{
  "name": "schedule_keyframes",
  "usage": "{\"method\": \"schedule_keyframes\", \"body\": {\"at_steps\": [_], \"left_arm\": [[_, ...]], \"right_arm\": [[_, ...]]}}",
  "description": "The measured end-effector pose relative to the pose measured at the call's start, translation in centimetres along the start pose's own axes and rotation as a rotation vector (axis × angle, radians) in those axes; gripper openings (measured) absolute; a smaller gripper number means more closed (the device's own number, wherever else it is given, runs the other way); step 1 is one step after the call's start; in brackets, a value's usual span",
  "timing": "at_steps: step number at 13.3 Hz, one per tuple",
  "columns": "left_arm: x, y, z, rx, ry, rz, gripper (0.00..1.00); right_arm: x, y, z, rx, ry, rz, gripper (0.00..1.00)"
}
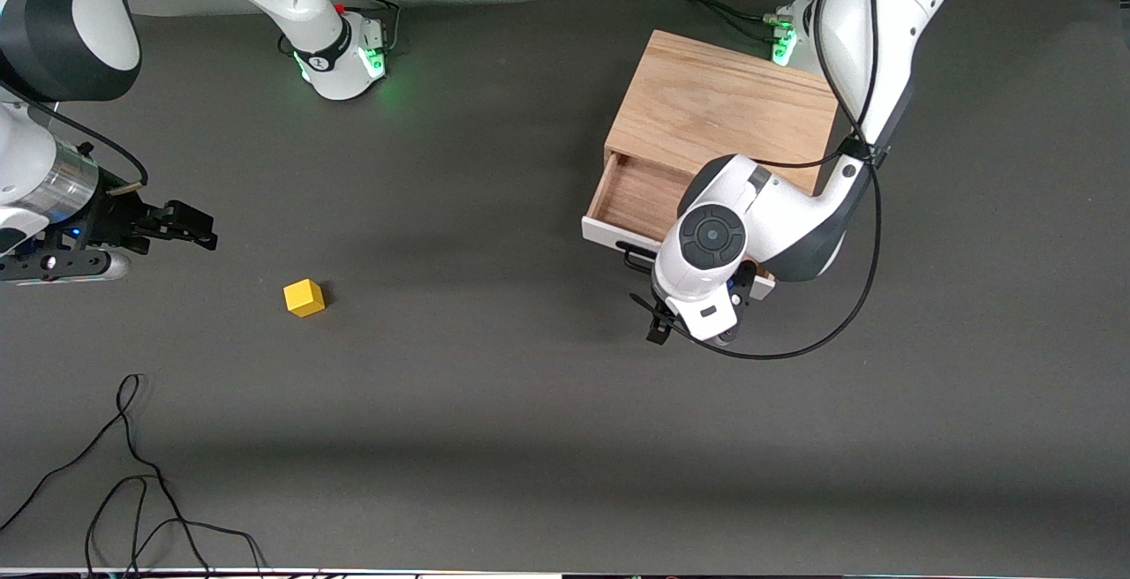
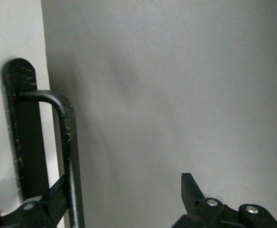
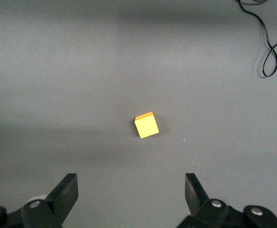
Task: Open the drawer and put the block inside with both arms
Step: 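Pull the drawer handle outward with the left gripper to open it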
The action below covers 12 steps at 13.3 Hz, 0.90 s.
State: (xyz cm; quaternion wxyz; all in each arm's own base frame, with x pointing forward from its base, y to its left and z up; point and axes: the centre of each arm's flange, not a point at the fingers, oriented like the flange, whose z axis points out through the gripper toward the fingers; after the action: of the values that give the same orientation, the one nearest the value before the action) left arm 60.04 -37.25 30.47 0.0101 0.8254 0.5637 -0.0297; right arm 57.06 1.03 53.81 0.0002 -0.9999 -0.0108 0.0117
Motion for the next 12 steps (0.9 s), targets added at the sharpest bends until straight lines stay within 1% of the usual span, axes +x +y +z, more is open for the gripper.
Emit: {"method": "schedule_keyframes", "body": {"at_steps": [1, 8, 10, 12], "left_arm": [[-0.1, 0.3, 0.0, -0.023, -0.006, 0.002, 1.0], [-0.5, 0.5, 0.1, -0.041, -0.001, 0.014, 1.0], [-0.7, 0.9, -0.2, -0.08, -0.012, 0.016, 1.0], [-1.1, 2.0, -0.8, -0.147, -0.036, 0.016, 1.0]], "right_arm": [[0.0, 0.0, 0.0, 0.0, 0.0, 0.0, 1.0], [0.0, 0.2, 0.0, 0.0, 0.0, 0.003, 1.0], [0.0, 0.2, 0.0, 0.0, 0.0, 0.003, 1.0], [0.0, 0.2, 0.0, 0.0, 0.0, 0.004, 1.0]]}}
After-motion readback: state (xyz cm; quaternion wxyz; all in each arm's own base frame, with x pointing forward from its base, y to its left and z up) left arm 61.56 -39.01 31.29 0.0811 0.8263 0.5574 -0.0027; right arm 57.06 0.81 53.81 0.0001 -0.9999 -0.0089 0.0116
